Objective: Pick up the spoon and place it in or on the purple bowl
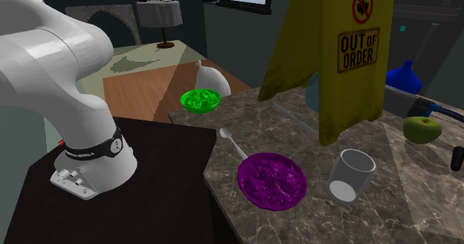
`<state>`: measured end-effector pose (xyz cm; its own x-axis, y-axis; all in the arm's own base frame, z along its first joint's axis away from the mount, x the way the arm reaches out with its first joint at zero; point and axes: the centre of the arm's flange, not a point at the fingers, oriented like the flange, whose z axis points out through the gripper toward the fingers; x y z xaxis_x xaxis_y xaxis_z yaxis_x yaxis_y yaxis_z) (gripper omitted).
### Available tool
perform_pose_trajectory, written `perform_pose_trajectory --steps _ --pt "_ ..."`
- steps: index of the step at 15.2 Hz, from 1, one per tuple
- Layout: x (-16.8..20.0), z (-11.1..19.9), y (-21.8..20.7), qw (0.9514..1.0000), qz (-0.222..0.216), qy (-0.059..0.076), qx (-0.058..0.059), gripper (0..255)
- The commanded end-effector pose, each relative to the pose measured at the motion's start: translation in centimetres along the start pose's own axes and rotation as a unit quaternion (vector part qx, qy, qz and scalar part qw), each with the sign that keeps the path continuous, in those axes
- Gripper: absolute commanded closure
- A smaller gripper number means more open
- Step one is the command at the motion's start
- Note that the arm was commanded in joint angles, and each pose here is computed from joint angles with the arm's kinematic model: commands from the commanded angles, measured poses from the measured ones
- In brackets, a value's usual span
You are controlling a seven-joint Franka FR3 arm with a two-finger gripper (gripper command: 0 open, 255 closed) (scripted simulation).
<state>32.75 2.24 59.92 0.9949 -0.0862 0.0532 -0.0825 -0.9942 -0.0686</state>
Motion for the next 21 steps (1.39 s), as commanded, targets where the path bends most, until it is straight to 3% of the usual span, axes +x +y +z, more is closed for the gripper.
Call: perform_pose_trajectory --steps 1,11,21 --pt "0.0 0.0 0.0 1.0000 0.000 0.000 0.000 0" --pt "-1.3 12.7 -2.6 0.9943 0.104 -0.015 0.016 0" --pt "-2.4 25.3 -5.9 0.9772 0.208 -0.030 0.031 0"
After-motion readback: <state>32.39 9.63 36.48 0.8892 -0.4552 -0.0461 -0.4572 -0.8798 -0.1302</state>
